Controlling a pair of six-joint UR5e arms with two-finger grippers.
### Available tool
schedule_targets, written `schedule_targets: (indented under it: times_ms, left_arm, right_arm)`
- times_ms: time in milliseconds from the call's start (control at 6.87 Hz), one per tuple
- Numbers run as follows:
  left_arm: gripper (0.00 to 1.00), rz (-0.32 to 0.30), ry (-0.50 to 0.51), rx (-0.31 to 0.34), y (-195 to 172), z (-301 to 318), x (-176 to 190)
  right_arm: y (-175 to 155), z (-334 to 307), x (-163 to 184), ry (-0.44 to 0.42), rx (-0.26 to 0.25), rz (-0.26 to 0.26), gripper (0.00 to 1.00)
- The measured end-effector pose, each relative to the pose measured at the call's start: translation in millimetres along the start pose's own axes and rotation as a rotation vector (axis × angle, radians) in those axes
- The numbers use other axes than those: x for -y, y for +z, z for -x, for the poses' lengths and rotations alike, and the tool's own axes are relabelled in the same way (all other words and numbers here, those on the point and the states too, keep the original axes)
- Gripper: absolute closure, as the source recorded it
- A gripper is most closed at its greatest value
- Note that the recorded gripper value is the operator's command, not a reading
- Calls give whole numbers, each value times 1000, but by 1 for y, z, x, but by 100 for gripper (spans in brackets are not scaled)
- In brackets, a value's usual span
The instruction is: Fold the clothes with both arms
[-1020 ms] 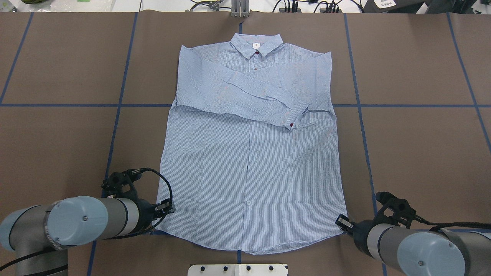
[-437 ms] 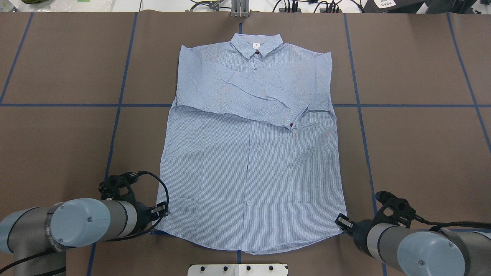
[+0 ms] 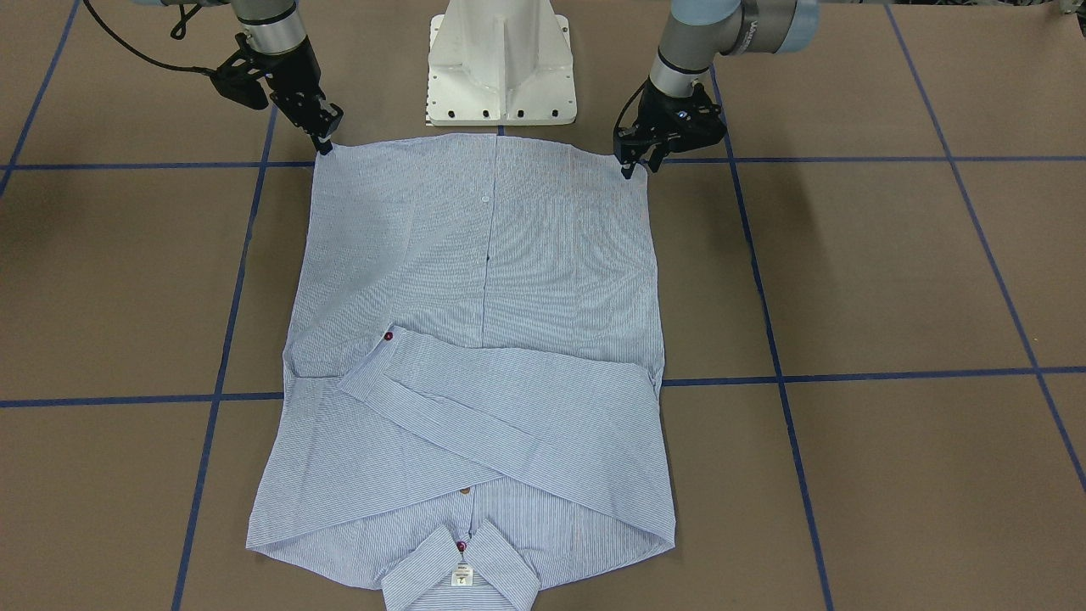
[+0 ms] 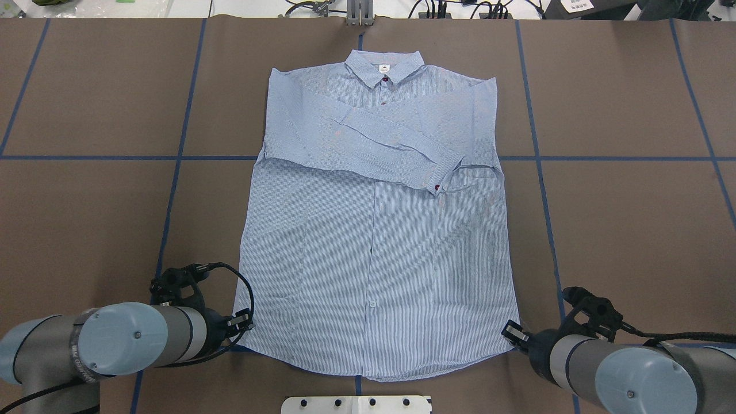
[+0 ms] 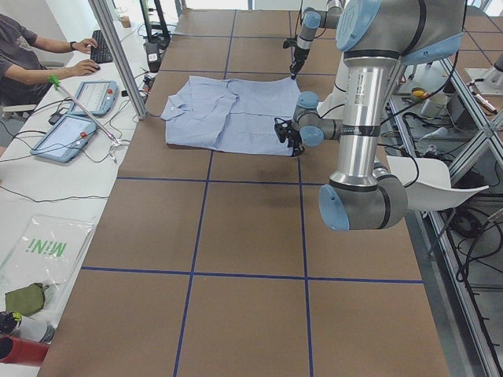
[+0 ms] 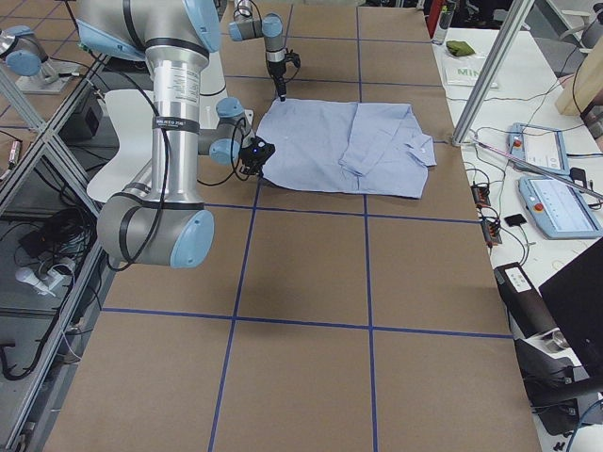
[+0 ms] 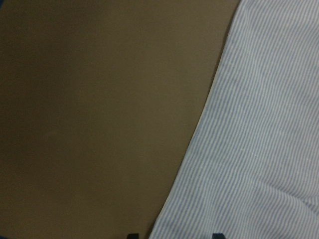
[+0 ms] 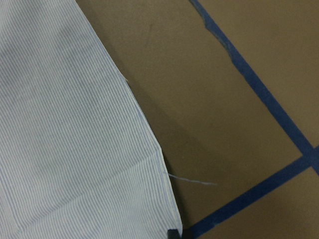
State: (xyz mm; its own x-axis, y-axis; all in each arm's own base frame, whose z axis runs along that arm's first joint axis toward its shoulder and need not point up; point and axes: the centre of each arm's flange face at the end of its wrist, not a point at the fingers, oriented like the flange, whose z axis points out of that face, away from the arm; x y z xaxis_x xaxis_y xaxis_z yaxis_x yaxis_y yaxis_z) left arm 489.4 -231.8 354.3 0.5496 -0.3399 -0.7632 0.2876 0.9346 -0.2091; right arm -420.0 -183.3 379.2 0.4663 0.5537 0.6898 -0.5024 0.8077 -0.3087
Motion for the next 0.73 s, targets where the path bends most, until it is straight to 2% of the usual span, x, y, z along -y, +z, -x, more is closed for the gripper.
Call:
schedule_targets:
  times_ms: [291, 437, 583, 728]
  left_arm:
    - [46, 7, 5, 6, 3, 1, -5]
    - [54, 8, 6, 8, 4, 2, -5]
    - [84, 8, 7, 10, 5, 2, -6]
    - [100, 8, 6, 13, 6, 3, -5]
  right_arm:
    - [0, 0, 0, 1, -2, 5, 100]
    - [0, 0, 0, 2, -2, 6, 100]
    - [-1, 1, 0, 2, -2, 7, 100]
    - [-1, 1, 0, 2, -1, 8, 100]
